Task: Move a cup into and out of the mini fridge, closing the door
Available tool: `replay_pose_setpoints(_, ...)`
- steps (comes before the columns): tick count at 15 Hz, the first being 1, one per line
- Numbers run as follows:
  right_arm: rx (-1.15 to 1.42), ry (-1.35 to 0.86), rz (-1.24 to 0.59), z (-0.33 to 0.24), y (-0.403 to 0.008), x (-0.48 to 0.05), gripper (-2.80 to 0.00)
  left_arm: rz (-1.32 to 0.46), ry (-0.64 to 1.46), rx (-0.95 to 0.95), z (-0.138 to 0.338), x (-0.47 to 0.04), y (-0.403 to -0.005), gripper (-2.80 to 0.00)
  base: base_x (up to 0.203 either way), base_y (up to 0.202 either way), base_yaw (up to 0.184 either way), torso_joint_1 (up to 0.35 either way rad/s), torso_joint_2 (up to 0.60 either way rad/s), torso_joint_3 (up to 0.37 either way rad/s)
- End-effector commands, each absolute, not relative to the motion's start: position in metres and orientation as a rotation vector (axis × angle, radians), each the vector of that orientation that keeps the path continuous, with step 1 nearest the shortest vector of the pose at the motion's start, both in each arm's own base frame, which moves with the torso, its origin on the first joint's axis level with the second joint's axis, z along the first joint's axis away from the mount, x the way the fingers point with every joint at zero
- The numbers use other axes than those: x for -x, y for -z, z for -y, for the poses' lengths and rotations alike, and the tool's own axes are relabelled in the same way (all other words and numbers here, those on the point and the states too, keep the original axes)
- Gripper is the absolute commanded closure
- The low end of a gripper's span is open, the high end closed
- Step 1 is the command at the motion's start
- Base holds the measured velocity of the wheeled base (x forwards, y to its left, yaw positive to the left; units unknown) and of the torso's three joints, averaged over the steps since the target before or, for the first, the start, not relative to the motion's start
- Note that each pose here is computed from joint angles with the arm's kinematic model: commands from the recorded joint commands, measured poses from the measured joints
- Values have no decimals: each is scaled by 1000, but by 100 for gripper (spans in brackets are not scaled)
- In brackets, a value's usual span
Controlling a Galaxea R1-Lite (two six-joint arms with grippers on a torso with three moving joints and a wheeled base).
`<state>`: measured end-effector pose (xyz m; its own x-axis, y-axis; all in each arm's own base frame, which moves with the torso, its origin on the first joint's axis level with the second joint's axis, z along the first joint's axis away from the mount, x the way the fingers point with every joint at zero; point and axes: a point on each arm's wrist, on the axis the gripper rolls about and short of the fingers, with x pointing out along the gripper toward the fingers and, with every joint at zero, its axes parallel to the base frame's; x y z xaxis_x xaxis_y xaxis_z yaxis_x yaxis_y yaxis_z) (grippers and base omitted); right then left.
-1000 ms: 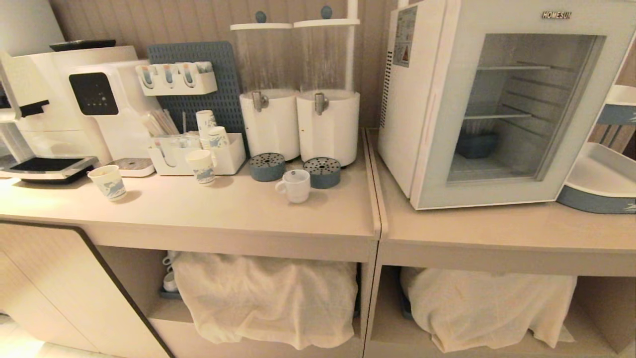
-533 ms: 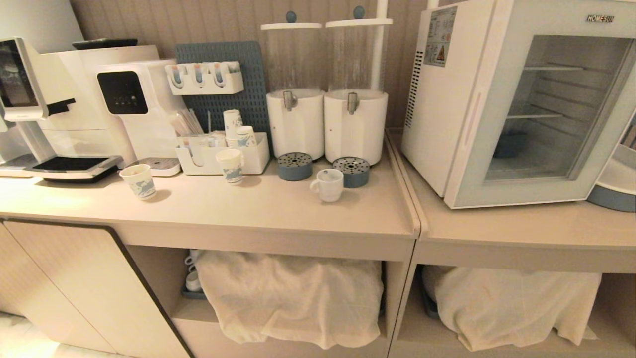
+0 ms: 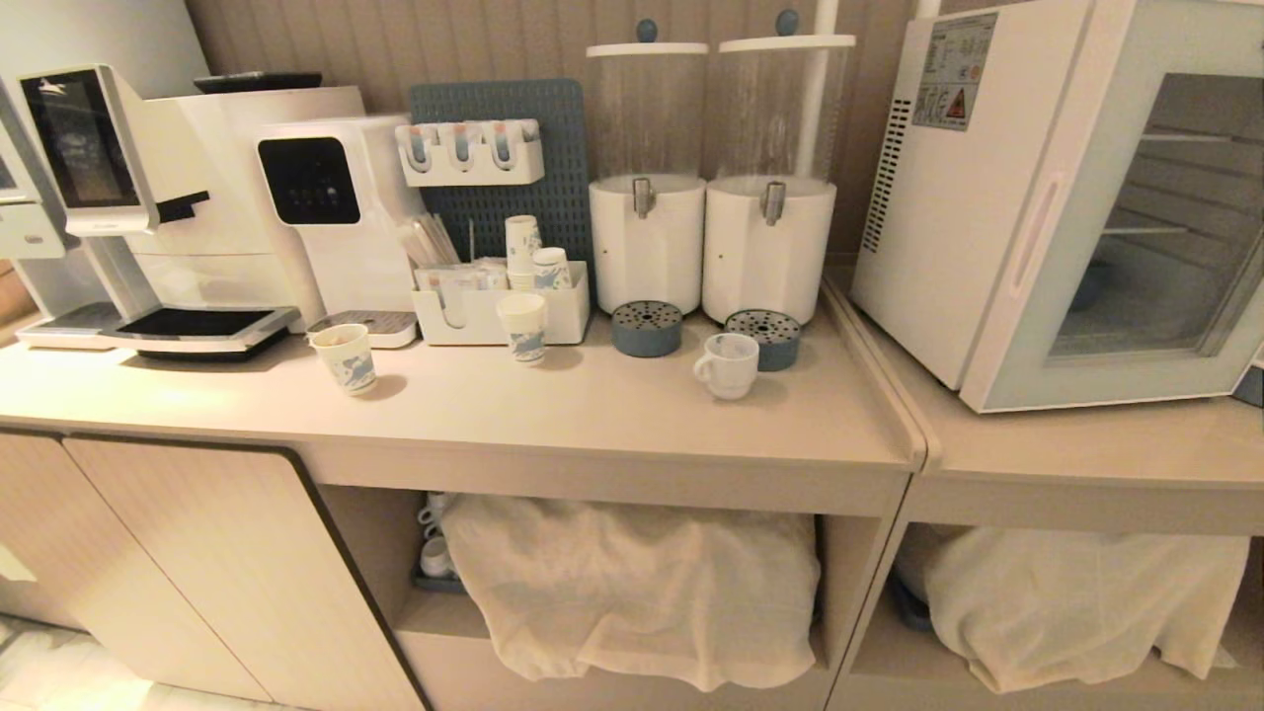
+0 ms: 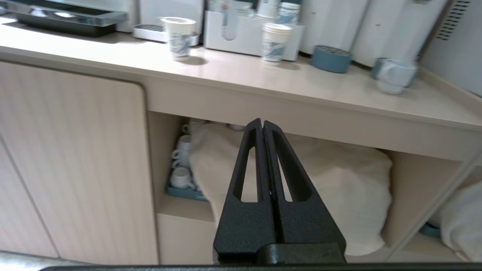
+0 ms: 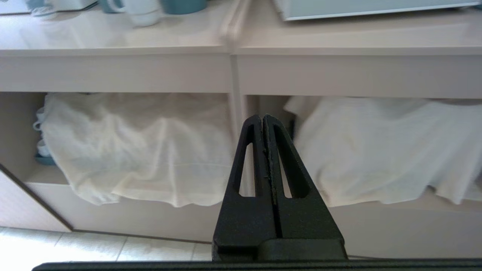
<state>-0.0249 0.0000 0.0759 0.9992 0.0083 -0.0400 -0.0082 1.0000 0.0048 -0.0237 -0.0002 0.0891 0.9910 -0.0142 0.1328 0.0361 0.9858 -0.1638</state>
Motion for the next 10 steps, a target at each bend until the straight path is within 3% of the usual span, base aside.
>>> replay_pose_setpoints(1,-5,-9,-43,0,-76,25,0,98,24,168,0,21,-78,0,0,196,-1,2,2,12)
replay_pose_setpoints(10,-5,-9,-43,0,-76,25,0,98,22,168,0,21,-78,0,0,192,-2,2,2,3)
